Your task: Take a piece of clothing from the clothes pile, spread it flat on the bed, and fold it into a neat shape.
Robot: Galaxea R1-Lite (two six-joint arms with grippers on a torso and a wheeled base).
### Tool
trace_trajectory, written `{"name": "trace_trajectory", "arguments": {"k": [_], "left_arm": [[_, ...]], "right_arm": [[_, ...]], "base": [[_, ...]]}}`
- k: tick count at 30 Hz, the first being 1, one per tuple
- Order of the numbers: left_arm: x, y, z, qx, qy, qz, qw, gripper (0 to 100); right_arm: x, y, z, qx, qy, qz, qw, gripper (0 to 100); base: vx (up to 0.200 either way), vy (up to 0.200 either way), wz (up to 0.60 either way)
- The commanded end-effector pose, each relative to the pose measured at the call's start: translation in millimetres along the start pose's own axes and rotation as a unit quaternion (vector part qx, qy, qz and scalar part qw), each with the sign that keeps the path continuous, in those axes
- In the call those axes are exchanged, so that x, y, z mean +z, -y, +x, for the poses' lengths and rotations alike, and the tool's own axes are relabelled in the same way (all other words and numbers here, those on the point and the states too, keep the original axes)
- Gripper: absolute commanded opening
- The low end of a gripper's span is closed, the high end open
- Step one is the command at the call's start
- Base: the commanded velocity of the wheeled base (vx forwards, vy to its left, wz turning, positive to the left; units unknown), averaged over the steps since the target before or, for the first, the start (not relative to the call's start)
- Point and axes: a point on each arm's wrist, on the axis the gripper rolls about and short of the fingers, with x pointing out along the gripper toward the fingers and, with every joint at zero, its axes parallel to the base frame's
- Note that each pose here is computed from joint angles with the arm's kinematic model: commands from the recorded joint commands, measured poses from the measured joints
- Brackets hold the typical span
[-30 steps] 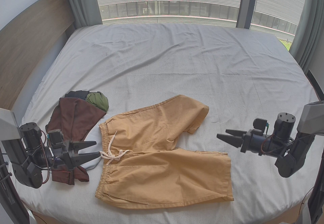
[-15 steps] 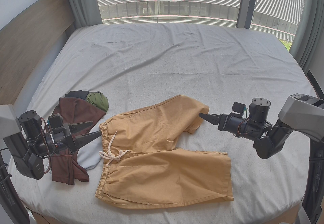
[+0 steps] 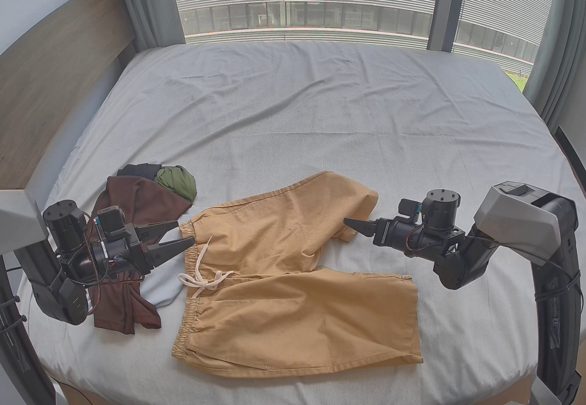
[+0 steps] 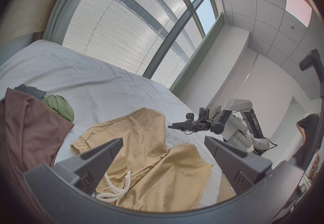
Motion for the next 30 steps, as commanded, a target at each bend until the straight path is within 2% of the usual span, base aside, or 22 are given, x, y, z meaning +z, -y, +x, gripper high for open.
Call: {"name": "trace_trajectory", "arguments": {"k": [1, 30], "left_arm": [[-4, -1, 0, 0.001, -0.004, -0.005, 1.0000, 100], [-10, 0, -1, 0.001, -0.012, -0.015, 0.9998, 100]], "right_arm": [[-15, 7, 8, -0.003, -0.016, 0.007, 0.9998, 100], [-45, 23, 40, -0.035, -0.019, 0.010, 0.9992, 100]], "base": [[0.000, 0.000, 0.00], [0.000, 0.000, 0.00]]}}
